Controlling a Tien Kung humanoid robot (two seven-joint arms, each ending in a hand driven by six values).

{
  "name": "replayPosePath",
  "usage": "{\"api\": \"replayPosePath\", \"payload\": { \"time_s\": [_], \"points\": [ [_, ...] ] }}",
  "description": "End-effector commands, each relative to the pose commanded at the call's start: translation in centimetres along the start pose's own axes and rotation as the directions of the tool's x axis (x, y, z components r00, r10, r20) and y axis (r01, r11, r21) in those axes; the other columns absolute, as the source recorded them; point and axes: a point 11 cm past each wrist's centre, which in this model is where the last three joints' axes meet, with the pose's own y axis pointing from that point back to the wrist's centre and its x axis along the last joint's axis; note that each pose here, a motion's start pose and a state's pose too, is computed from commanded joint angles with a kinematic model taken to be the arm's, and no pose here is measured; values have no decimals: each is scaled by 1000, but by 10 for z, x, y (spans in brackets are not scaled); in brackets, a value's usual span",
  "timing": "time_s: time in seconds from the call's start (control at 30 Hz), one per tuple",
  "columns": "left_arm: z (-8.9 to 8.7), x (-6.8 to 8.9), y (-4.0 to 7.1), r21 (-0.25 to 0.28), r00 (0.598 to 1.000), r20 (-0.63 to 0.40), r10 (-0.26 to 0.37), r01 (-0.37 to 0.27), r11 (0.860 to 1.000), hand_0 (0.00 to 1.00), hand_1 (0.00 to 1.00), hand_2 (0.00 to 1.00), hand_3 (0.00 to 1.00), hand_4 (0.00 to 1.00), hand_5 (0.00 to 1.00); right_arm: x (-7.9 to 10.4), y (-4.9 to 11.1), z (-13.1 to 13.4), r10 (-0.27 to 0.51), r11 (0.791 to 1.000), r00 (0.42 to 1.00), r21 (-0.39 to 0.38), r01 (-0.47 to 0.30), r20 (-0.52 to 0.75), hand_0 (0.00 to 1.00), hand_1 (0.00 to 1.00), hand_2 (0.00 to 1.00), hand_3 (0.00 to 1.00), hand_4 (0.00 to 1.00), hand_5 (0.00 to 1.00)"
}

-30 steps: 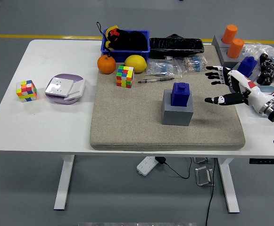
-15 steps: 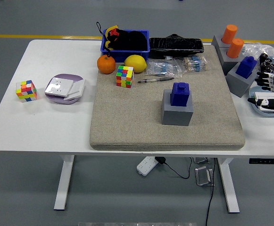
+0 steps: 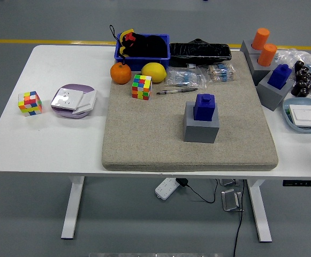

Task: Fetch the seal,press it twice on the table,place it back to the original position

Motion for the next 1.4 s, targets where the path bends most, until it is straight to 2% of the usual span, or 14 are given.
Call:
{"api": "replayPosePath", "payload": {
  "time_s": [0.2,0.23,0.4,0.47,1.4],
  "points": [
    [0,0,0,0,1000,-5,1,-1,1000,817,825,800,857,853,469,11,10,-2,47,999,998,8,-47,34,813,763,747,728,878,140],
    [-1,-1,0,2,1000,-5,1,-1,1000,816,825,801,856,855,471,13,11,-2,52,999,998,9,-53,39,789,713,712,684,854,140],
    [-1,-3,-1,3,1000,-6,-4,4,1000,816,825,801,856,855,471,15,15,-4,67,998,996,16,-68,57,789,713,712,684,854,140],
    [0,-4,-1,1,1000,-8,-3,3,1000,816,825,802,856,854,468,16,15,-4,70,997,996,17,-71,61,778,687,686,655,841,140],
    [5,-4,-1,-7,1000,-13,-2,2,1000,816,824,800,856,848,459,7,15,-14,50,998,995,38,-54,89,773,660,657,637,818,136]
  ]
}}
